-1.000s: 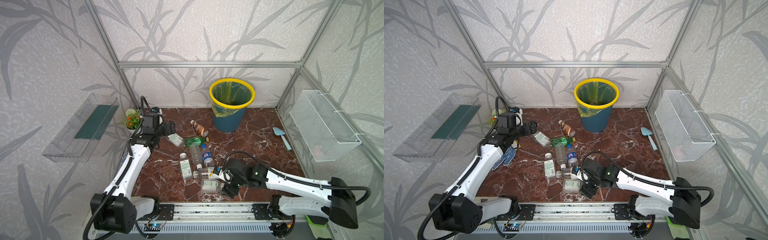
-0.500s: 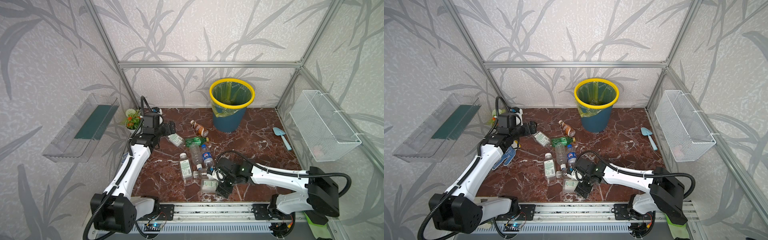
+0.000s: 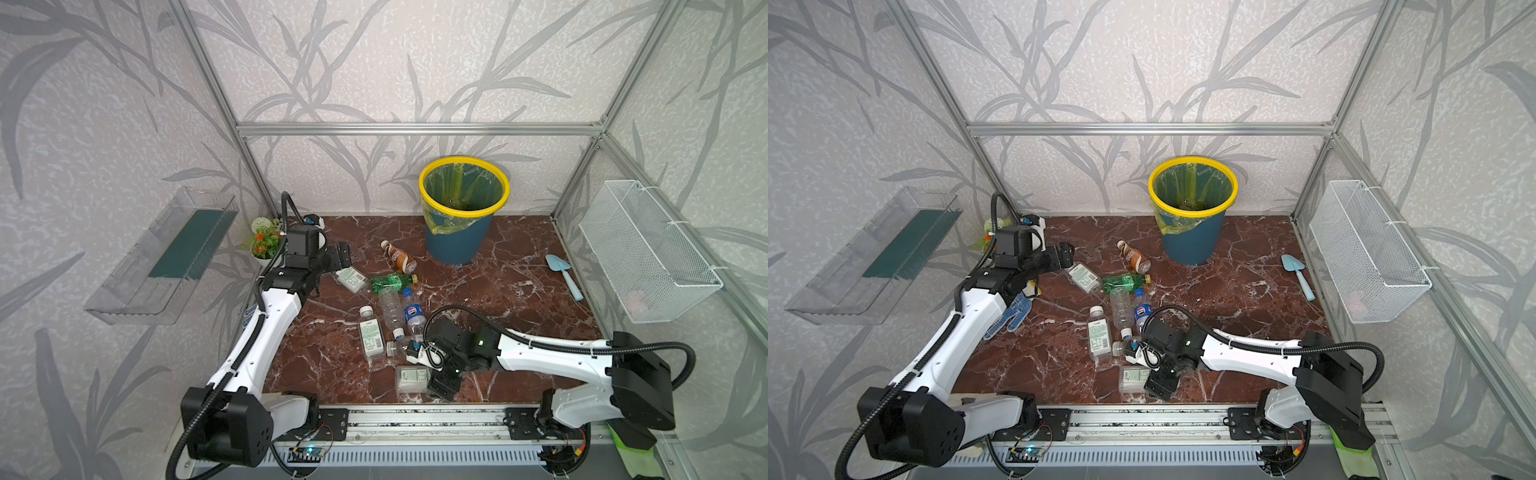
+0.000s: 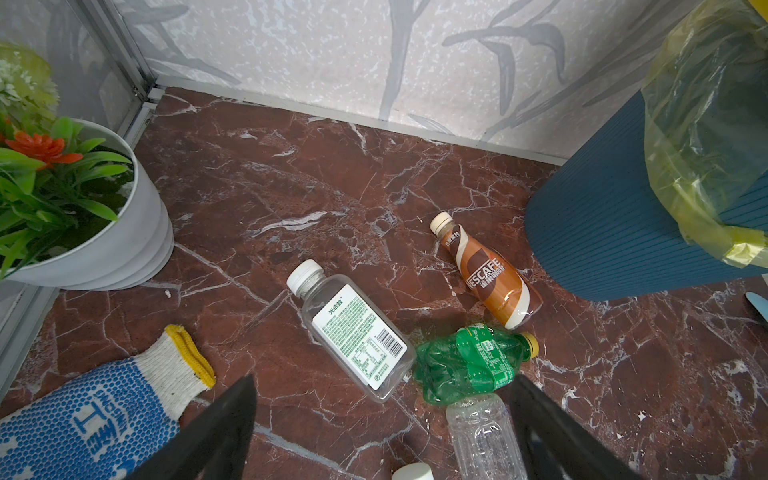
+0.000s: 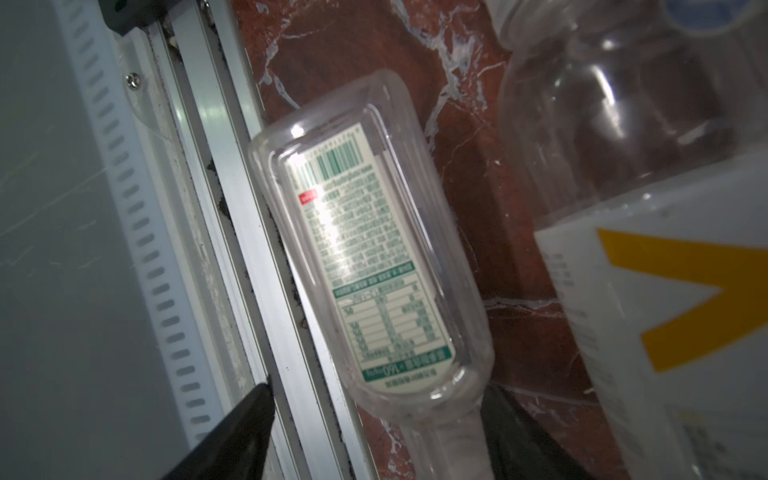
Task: Throw the plastic bottles in the bin
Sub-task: 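Grasp the green-label clear bottle near the robot with the right gripper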
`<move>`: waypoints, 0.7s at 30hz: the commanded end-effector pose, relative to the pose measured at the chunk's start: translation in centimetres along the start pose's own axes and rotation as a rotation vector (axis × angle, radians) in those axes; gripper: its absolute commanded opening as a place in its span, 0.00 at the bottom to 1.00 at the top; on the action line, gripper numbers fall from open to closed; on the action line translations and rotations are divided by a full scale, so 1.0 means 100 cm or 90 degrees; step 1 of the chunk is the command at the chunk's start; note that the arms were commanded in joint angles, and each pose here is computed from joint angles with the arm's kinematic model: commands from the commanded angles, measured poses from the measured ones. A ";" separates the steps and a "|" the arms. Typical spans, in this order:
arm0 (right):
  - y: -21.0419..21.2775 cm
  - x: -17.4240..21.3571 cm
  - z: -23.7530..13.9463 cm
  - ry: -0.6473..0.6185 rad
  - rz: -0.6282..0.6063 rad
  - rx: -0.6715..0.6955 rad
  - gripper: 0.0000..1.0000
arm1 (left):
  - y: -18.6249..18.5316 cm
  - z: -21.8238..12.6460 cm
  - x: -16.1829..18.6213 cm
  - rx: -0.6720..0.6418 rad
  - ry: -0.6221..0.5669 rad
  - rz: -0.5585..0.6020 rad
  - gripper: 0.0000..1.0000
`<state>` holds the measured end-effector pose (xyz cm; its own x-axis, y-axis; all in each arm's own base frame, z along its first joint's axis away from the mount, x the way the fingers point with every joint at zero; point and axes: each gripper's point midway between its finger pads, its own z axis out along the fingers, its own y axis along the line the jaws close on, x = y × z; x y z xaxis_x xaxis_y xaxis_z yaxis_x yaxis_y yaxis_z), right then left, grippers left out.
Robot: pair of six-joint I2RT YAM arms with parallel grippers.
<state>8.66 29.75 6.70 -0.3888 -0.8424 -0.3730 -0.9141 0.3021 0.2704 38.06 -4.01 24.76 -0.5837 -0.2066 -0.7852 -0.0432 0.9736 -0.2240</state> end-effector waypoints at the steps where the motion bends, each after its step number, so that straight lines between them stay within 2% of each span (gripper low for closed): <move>1: 0.009 -0.009 0.000 -0.005 -0.016 -0.021 0.78 | 0.001 0.000 -0.001 0.003 -0.003 -0.004 0.94; 10: 0.002 -0.020 0.012 0.013 -0.062 0.001 0.87 | 0.001 -0.003 -0.003 0.001 -0.009 -0.001 0.94; 17: 0.003 -0.029 0.026 0.018 -0.095 0.000 0.87 | 0.000 -0.004 -0.002 0.003 -0.008 -0.001 0.94; 21: 0.004 -0.032 0.032 0.022 -0.105 -0.005 0.83 | 0.001 -0.004 -0.003 0.002 -0.010 -0.002 0.94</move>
<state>9.09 32.95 4.79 -0.2676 -0.8952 -0.3563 -0.9540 0.1945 0.2280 38.05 -4.01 24.77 -0.5838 -0.2062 -0.7853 -0.0430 0.9737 -0.2237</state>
